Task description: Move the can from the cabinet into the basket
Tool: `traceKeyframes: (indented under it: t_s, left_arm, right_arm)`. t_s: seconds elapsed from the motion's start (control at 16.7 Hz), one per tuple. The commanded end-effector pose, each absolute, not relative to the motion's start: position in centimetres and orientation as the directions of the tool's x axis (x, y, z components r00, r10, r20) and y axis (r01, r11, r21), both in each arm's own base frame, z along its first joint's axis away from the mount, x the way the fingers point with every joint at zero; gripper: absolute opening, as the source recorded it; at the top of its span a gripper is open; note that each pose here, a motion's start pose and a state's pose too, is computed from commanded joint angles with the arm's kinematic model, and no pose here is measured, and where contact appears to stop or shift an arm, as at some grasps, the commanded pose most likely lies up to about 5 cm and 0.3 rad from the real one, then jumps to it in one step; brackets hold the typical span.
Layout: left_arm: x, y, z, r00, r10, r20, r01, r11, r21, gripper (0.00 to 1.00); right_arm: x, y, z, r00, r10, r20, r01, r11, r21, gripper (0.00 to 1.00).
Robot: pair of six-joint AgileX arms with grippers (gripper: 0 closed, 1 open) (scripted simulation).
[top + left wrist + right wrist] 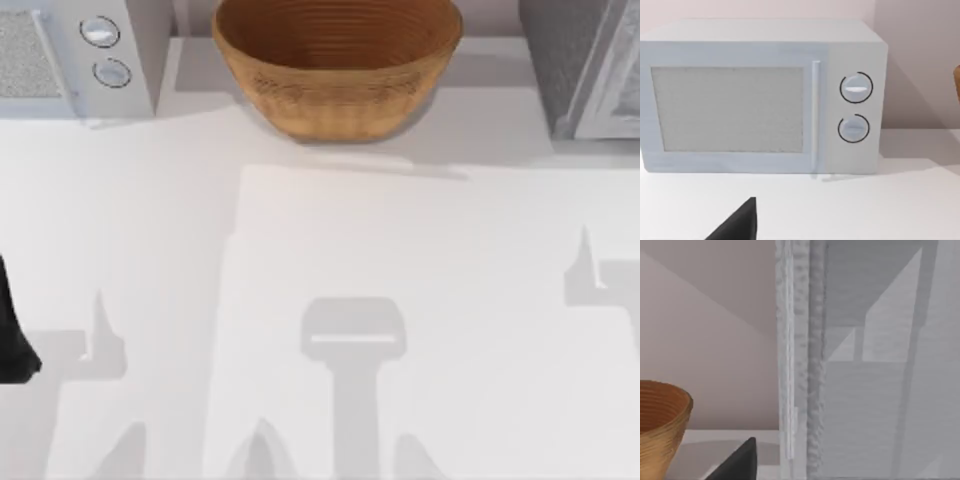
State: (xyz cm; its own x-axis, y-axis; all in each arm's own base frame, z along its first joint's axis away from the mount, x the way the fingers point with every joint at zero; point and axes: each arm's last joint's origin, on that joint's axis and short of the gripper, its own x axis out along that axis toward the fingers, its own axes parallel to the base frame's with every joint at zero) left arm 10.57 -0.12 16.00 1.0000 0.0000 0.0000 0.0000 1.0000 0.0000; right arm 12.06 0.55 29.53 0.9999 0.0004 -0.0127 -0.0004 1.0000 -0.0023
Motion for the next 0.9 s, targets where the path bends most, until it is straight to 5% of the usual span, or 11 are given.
traceKeyframes:
  t_s: [0.48, 0.9]
  left_arm:
    - [10.6, -0.1, 16.0, 1.000, 0.000, 0.000, 0.000, 1.000, 0.000, 1.00]
    - [10.6, -0.1, 16.0, 1.000, 0.000, 0.000, 0.000, 1.000, 0.000, 1.00]
  right_arm:
    - [19.8, 2.6, 44.5, 0.999, -0.008, -0.032, 0.007, 1.000, -0.009, 1.00]
    - [25.1, 4.5, 50.6, 1.000, -0.002, -0.003, 0.002, 1.000, -0.002, 1.00]
